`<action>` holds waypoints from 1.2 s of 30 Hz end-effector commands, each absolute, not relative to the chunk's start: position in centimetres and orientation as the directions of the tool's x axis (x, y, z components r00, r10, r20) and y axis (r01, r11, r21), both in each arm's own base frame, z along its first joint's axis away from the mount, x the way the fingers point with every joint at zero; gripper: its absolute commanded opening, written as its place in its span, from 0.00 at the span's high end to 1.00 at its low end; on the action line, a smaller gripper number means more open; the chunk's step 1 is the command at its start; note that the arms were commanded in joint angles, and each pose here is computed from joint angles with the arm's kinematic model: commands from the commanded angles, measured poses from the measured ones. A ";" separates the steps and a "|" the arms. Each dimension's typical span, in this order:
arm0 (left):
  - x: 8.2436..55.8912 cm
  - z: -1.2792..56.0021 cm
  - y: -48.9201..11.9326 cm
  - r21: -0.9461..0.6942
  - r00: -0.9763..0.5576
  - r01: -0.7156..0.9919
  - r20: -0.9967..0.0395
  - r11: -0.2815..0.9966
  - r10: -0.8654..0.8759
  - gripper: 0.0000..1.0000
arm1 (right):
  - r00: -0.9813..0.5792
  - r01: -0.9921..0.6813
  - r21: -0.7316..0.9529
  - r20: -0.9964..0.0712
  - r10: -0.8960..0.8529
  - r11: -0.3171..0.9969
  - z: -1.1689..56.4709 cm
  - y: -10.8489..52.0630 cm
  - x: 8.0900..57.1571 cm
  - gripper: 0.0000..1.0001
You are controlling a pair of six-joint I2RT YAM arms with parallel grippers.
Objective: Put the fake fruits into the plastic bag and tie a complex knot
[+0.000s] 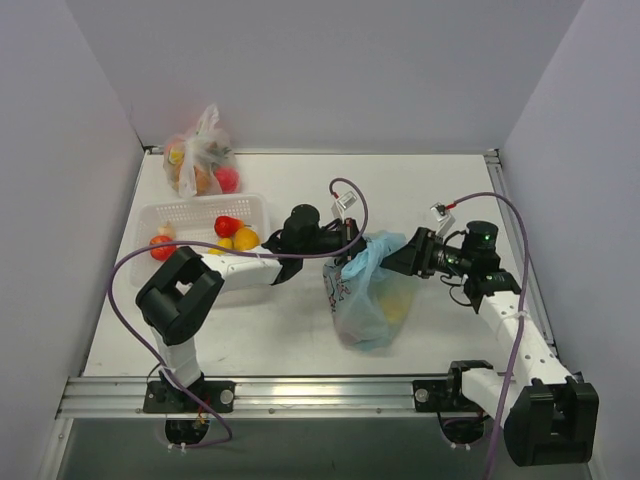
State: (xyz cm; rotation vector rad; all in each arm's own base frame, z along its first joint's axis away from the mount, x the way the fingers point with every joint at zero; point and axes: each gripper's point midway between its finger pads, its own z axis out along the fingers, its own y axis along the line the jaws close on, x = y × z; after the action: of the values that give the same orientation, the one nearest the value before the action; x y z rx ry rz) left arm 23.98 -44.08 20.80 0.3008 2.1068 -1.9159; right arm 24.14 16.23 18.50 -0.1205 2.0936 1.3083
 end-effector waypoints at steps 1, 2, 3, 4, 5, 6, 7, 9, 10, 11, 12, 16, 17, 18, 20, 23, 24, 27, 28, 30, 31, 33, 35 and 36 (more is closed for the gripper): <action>24.4 23.3 -45.0 -0.914 -0.912 0.404 -0.406 0.034 -0.057 1.00 | -0.773 -0.454 0.746 -0.602 0.201 0.487 18.4 17.4 23.6 0.41; 24.6 23.4 -45.1 -0.914 -0.912 0.404 -0.405 0.036 -0.064 1.00 | -0.778 -0.457 0.746 -0.599 0.190 0.484 18.2 17.8 23.4 0.38; 24.6 23.1 -45.3 -0.916 -0.914 0.399 -0.401 0.041 -0.062 1.00 | -0.781 -0.457 0.747 -0.597 0.184 0.483 18.1 18.1 23.2 0.37; 24.7 23.1 -45.3 -0.916 -0.914 0.399 -0.401 0.040 -0.066 1.00 | -0.781 -0.462 0.744 -0.599 0.176 0.484 18.0 18.5 23.1 0.35; 24.8 23.1 -45.4 -0.918 -0.915 0.394 -0.396 0.044 -0.071 1.00 | -0.785 -0.458 0.746 -0.594 0.174 0.483 17.8 18.7 23.1 0.33; 24.8 23.0 -45.7 -0.919 -0.916 0.393 -0.395 0.041 -0.072 1.00 | -0.793 -0.445 0.757 -0.581 0.184 0.478 17.7 18.9 23.1 0.32; 24.8 23.1 -45.8 -0.918 -0.915 0.395 -0.397 0.038 -0.072 1.00 | -0.786 -0.452 0.755 -0.589 0.188 0.476 17.8 19.1 23.3 0.31; 24.8 23.2 -46.1 -0.918 -0.915 0.396 -0.397 0.028 -0.073 1.00 | -0.797 -0.437 0.765 -0.574 0.191 0.473 17.5 19.5 23.4 0.27; 24.6 23.3 -46.3 -0.921 -0.918 0.389 -0.390 0.021 -0.073 1.00 | -0.797 -0.430 0.771 -0.569 0.203 0.470 17.6 19.6 23.6 0.27; 24.4 23.4 -46.5 -0.921 -0.919 0.388 -0.388 0.015 -0.070 1.00 | -0.800 -0.427 0.776 -0.564 0.206 0.465 17.6 19.8 23.8 0.26; 24.4 23.3 -46.6 -0.921 -0.919 0.389 -0.388 0.009 -0.071 1.00 | -0.802 -0.421 0.782 -0.558 0.213 0.460 17.6 20.0 23.9 0.25; 23.5 23.7 -47.5 -0.921 -0.920 0.389 -0.387 -0.019 -0.059 1.00 | -0.787 -0.442 0.794 -0.566 0.246 0.417 18.7 20.9 24.8 0.25; 23.2 23.5 -47.7 -0.924 -0.923 0.382 -0.381 -0.021 -0.051 1.00 | -0.792 -0.426 0.808 -0.550 0.264 0.406 19.0 21.1 25.1 0.26; 23.1 23.4 -47.9 -0.924 -0.923 0.382 -0.380 -0.026 -0.050 1.00 | -0.791 -0.427 0.812 -0.549 0.270 0.398 19.2 21.4 25.2 0.26; 23.2 23.6 -47.8 -0.925 -0.925 0.378 -0.375 -0.045 -0.064 1.00 | -0.775 -0.458 0.812 -0.564 0.286 0.361 20.2 22.0 25.6 0.27; 23.3 23.7 -47.5 -0.922 -0.923 0.384 -0.381 -0.049 -0.058 1.00 | -0.766 -0.477 0.807 -0.576 0.286 0.348 20.7 22.2 25.8 0.27; 23.2 23.9 -47.5 -0.919 -0.921 0.389 -0.387 -0.058 -0.053 1.00 | -0.766 -0.486 0.808 -0.577 0.284 0.333 21.0 22.4 25.7 0.26; 22.0 24.1 -47.2 -0.912 -0.916 0.400 -0.401 -0.086 -0.008 1.00 | -0.732 -0.543 0.780 -0.621 0.280 0.310 22.2 22.8 26.0 0.24; 21.7 24.1 -47.1 -0.912 -0.916 0.399 -0.401 -0.094 -0.001 1.00 | -0.724 -0.556 0.773 -0.631 0.279 0.306 22.3 22.9 26.1 0.24; 20.6 24.6 -46.8 -0.895 -0.902 0.422 -0.431 -0.147 0.031 1.00 | -0.707 -0.583 0.754 -0.654 0.269 0.302 22.5 23.1 26.4 0.24; 20.2 24.8 -46.7 -0.889 -0.898 0.426 -0.438 -0.165 0.040 1.00 | -0.696 -0.599 0.743 -0.667 0.266 0.298 22.7 23.2 26.5 0.23; 19.5 25.2 -46.2 -0.871 -0.884 0.448 -0.465 -0.200 0.047 1.00 | -0.678 -0.625 0.725 -0.688 0.257 0.290 23.2 23.5 26.6 0.23; 19.2 25.1 -46.1 -0.869 -0.881 0.447 -0.469 -0.211 0.064 1.00 | -0.646 -0.664 0.690 -0.723 0.244 0.286 23.6 24.0 26.8 0.23; 18.9 24.8 -46.0 -0.873 -0.882 0.440 -0.464 -0.211 0.080 1.00 | -0.635 -0.675 0.679 -0.734 0.241 0.288 23.7 24.0 26.9 0.24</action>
State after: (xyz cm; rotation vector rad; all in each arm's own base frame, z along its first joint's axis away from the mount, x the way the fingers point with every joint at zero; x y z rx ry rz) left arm 24.20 -45.66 22.39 0.3193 1.9454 -2.0571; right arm 24.19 23.04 18.93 -0.2722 2.0026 1.5495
